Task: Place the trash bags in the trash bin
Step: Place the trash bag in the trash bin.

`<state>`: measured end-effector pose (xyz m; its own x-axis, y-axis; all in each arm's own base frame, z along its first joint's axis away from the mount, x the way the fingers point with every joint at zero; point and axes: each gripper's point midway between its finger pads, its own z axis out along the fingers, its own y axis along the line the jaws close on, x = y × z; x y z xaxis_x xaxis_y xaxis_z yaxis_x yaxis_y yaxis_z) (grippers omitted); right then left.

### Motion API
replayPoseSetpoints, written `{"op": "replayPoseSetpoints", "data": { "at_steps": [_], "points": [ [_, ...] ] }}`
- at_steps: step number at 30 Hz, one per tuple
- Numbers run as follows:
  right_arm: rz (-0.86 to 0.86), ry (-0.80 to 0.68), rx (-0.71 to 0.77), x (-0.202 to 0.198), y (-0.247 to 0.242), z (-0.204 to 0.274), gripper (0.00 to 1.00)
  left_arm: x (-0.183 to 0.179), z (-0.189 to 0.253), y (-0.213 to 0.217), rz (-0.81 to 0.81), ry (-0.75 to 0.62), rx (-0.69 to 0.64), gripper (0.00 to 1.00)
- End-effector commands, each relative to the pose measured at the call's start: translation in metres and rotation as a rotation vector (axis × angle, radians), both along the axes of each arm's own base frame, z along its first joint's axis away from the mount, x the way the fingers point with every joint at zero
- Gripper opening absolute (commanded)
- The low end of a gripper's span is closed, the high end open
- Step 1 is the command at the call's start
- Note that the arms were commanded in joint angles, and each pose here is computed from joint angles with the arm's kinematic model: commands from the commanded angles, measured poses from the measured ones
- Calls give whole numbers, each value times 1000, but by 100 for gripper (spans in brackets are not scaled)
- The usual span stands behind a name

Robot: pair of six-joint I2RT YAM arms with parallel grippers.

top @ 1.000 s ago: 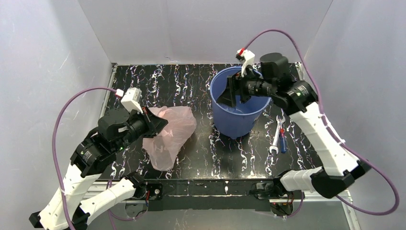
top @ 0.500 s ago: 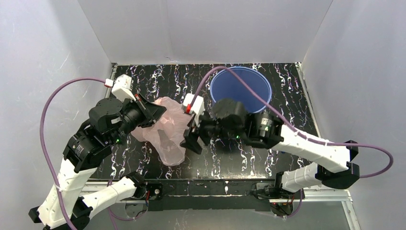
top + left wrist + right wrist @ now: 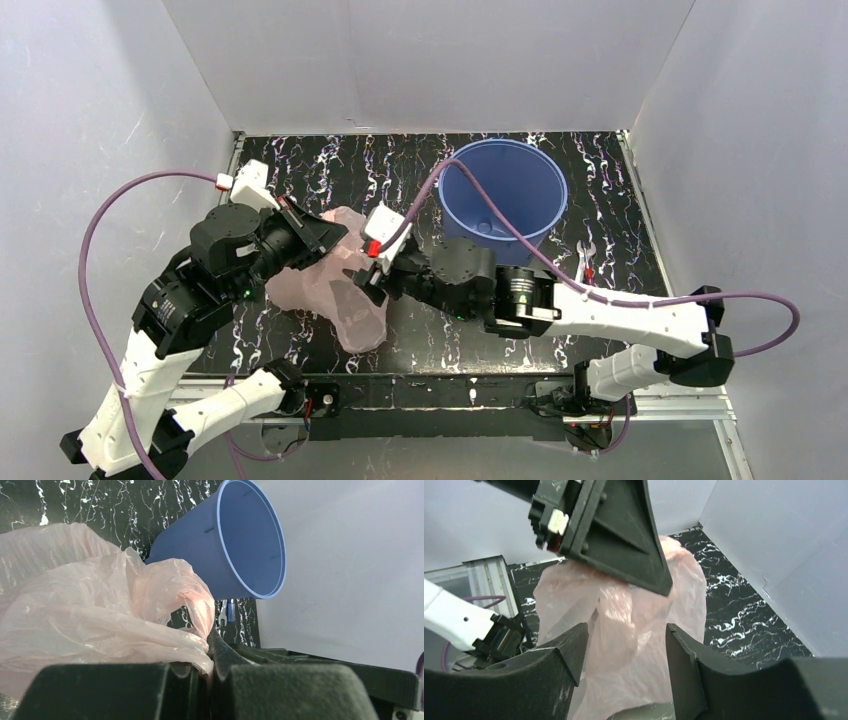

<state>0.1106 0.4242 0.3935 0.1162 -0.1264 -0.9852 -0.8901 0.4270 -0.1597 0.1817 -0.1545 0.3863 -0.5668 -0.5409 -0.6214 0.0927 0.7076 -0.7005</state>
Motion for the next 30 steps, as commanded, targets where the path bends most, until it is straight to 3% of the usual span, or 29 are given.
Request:
{"op": "replayPoseSetpoints", "data": {
  "at_steps": [1,6,9,12,13,15,19,21,26,30],
  "points": [
    [38,-34,34,-3,28,14,65,-2,11,0,24,-4,-73,2],
    [53,-11,24,-4,40,5,57,-3,17,-1,18,-12,-102,5],
    [-66,-1,-12,21,36,-4,43,-5,20,-2,7,-22,-111,7],
    [-74,67,19,36,33,-3,16,-7,15,3,13,-25,-86,11],
    [-55,90,31,37,33,-2,9,-7,12,5,14,-27,-70,17],
    [-29,124,50,39,31,-1,1,-9,3,11,16,-34,-22,39],
    [-58,248,89,55,20,-8,1,-15,-19,25,3,-40,99,66],
    [-45,332,110,63,17,-11,1,-19,-29,28,-22,-50,137,75],
    [-25,452,158,79,13,-9,1,-31,-44,33,-101,-77,223,90],
    [-5,490,173,86,13,-4,1,-37,-50,33,-164,-93,280,90]
  ]
}}
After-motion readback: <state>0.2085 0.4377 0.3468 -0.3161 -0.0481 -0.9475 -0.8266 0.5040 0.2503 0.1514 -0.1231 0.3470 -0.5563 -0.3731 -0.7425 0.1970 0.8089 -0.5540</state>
